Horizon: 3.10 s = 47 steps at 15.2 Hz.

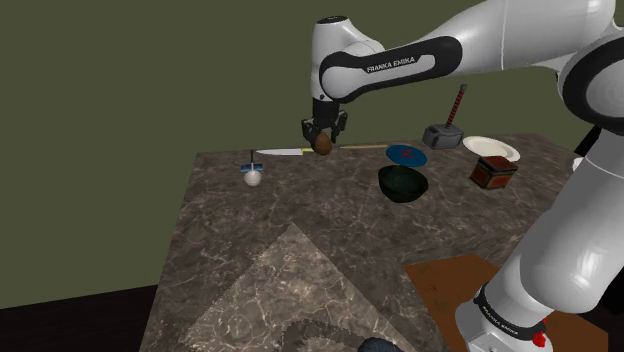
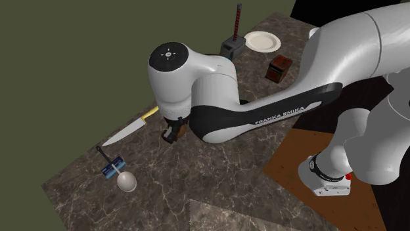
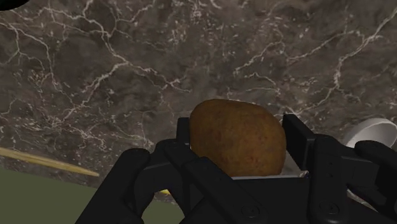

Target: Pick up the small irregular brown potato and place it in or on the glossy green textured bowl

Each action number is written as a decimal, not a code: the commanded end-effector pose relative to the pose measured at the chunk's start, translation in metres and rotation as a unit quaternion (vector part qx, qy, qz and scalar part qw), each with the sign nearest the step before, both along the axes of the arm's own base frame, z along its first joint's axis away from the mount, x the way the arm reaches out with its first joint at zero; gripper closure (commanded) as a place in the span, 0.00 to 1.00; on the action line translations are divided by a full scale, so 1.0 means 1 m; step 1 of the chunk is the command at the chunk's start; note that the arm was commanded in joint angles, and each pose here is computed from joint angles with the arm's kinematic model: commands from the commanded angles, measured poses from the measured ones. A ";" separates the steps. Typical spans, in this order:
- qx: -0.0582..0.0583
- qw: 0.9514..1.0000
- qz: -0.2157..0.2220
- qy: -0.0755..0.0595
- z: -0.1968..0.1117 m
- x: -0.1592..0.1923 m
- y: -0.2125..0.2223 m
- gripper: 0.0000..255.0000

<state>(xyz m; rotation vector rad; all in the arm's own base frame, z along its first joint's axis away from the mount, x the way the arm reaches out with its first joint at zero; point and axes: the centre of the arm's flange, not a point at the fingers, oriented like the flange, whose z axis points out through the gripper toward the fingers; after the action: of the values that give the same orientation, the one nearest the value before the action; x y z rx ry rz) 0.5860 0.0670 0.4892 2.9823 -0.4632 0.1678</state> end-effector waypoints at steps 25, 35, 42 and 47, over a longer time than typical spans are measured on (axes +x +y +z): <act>0.000 1.000 0.000 0.000 0.012 -0.223 -0.178 1.00; 0.000 1.000 0.000 0.000 -0.041 -0.223 -0.178 1.00; 0.000 1.000 0.000 0.000 -0.056 -0.223 -0.178 1.00; 0.000 1.000 0.000 0.000 -0.056 -0.223 -0.178 0.00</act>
<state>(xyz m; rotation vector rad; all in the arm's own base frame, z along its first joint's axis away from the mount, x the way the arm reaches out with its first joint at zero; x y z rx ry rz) 0.3632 -0.1105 0.4327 2.9822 -0.4633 0.1674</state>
